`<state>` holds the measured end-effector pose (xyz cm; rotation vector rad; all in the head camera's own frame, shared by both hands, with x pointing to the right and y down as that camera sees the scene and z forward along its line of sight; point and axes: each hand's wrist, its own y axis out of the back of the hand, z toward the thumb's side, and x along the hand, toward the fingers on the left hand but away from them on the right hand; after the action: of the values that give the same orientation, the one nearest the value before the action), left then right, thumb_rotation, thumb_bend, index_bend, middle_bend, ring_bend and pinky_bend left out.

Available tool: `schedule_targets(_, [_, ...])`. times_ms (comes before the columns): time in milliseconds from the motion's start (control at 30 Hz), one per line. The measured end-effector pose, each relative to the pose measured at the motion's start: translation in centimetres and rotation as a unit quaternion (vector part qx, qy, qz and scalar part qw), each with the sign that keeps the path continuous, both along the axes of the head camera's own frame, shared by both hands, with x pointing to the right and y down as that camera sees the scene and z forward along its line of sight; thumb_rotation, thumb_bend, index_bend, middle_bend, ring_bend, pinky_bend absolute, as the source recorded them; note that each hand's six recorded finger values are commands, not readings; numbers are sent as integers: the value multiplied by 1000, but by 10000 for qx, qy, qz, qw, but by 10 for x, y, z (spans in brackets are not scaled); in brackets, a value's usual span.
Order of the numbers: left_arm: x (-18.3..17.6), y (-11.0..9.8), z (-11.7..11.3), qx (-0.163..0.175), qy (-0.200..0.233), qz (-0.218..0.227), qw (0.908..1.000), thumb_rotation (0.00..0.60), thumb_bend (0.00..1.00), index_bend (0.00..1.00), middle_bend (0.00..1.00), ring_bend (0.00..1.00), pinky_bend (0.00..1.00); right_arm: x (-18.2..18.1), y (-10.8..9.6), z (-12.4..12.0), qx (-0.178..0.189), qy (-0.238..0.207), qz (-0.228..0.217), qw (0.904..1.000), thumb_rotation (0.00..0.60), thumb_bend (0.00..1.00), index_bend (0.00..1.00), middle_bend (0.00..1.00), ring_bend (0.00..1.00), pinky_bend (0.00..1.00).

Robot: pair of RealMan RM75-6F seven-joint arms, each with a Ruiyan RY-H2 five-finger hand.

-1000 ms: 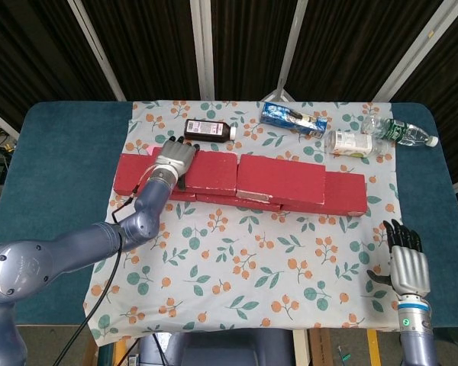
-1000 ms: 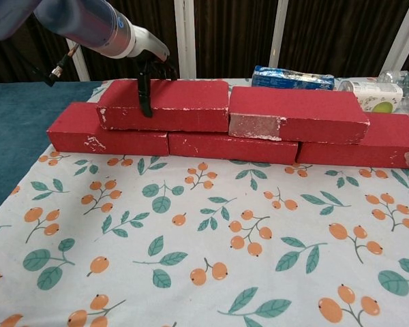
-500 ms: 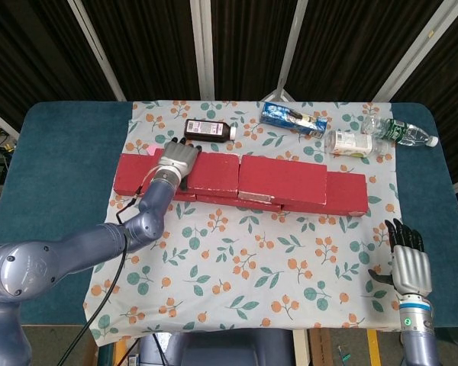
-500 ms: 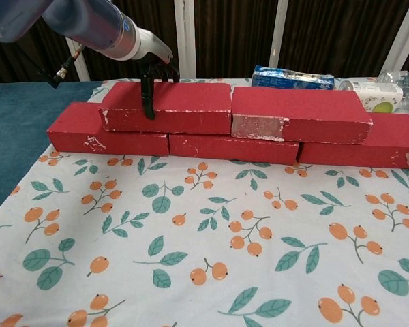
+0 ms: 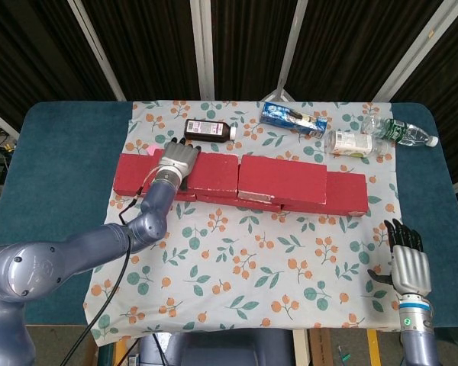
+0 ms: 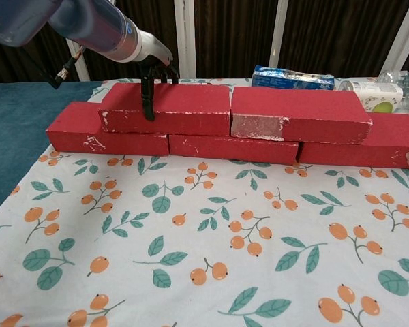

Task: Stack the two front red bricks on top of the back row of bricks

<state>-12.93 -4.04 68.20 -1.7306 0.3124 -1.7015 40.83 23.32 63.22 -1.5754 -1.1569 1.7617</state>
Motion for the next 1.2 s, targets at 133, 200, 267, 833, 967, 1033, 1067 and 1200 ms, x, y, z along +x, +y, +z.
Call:
schedule_targets(133, [0,0,0,4,-8,2,10000,600,72,297,329,11,68,0,0,0,0,-1,-1,10000,600,153,0,0,0,0])
schedule_targets(200, [1,0,0,8,-2,3,10000,600,71,297,328,11,68,0,0,0,0,-2,4,10000,600,153,0,0,0,0])
schedule_targets(267, [2,-1,-1,16,0,15,10000,600,71,297,327,11,68,0,0,0,-3,0,1,10000,600,153,0,0,0,0])
schedule_targets(833, [5,3,0,-7,-24,56,10000,600,71,235,242,0,68,0,0,0,6,-1,20,10000,600,153,0,0,0,0])
schedule_targets(967, [5,3,0,-10,-54,59,10000,600,54,213,202,0,68,0,0,0,8,1,25,10000,600,153,0,0,0,0])
schedule_targets(1033, [5,4,-1,-12,-69,54,10000,600,28,202,178,0,68,1,0,0,6,1,24,10000,600,153,0,0,0,0])
schedule_targets(1067, [5,4,-1,-12,-73,54,10000,600,26,198,170,0,68,0,0,0,4,-1,24,10000,600,153,0,0,0,0])
schedule_targets(1200, [5,4,-1,-17,-123,66,9999,600,27,176,145,0,68,1,0,0,7,7,38,10000,600,153,0,0,0,0])
